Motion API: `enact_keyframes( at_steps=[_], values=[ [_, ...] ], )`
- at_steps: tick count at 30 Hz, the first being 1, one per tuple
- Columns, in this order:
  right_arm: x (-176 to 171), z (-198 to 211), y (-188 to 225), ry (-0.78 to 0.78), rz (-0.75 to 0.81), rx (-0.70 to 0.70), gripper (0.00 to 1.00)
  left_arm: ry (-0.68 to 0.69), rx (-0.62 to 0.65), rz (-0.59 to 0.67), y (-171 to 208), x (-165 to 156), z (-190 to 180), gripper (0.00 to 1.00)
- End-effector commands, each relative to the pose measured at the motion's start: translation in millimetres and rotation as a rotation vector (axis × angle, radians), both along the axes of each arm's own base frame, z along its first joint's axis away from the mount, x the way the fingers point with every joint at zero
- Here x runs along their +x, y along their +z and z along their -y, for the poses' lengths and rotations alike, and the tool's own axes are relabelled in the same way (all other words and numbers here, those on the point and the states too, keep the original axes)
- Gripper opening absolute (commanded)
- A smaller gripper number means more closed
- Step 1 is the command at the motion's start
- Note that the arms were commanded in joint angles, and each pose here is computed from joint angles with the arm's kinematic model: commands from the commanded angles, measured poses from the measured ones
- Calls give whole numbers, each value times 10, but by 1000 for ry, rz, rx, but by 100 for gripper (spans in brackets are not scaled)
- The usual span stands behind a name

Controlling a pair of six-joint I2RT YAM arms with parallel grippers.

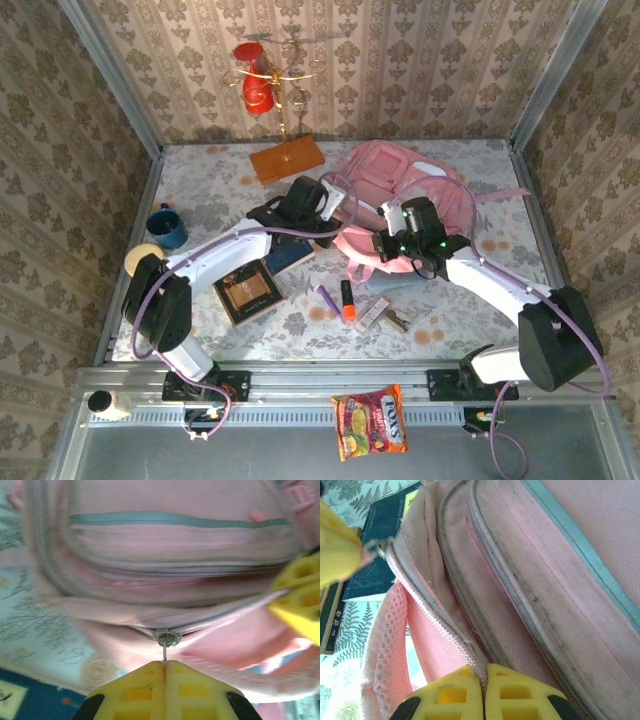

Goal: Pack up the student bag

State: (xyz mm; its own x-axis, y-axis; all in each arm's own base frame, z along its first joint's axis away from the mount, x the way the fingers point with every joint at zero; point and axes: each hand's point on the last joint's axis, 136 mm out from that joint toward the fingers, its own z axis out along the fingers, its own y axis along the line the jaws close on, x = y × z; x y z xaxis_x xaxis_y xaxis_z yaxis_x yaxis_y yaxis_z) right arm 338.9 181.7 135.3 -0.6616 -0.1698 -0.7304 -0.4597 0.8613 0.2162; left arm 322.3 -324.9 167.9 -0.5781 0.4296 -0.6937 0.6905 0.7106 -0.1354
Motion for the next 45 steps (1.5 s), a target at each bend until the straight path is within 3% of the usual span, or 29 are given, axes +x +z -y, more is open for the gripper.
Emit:
enact_keyframes(
  at_steps=[1,10,14,17,20,24,32,38,45],
  values=[
    [83,352,96,-149,38,-4,0,135,102,42,-80,322,-499,0],
    [109,584,345,-199,60,136,0,244,132,9,-319,657,-867,0],
    [95,510,385,-151,50,158,0,161,-8,0,-131,488,-599,0],
    [69,443,421,-120,52,184,0,34,-206,-40,43,273,-272,0],
    [62,451,417,-113,57,173,0,-69,-288,-80,69,195,-80,26],
    [56,433,411,-100,52,170,0,-166,-273,-136,-82,235,66,40],
    [64,429,420,-85,50,154,0,-313,-235,-181,-319,413,202,52],
    [64,444,414,-92,50,147,0,-426,-265,-252,-420,370,353,63],
    [55,451,408,-92,50,142,0,-490,-269,-269,-494,430,465,63]
  ],
)
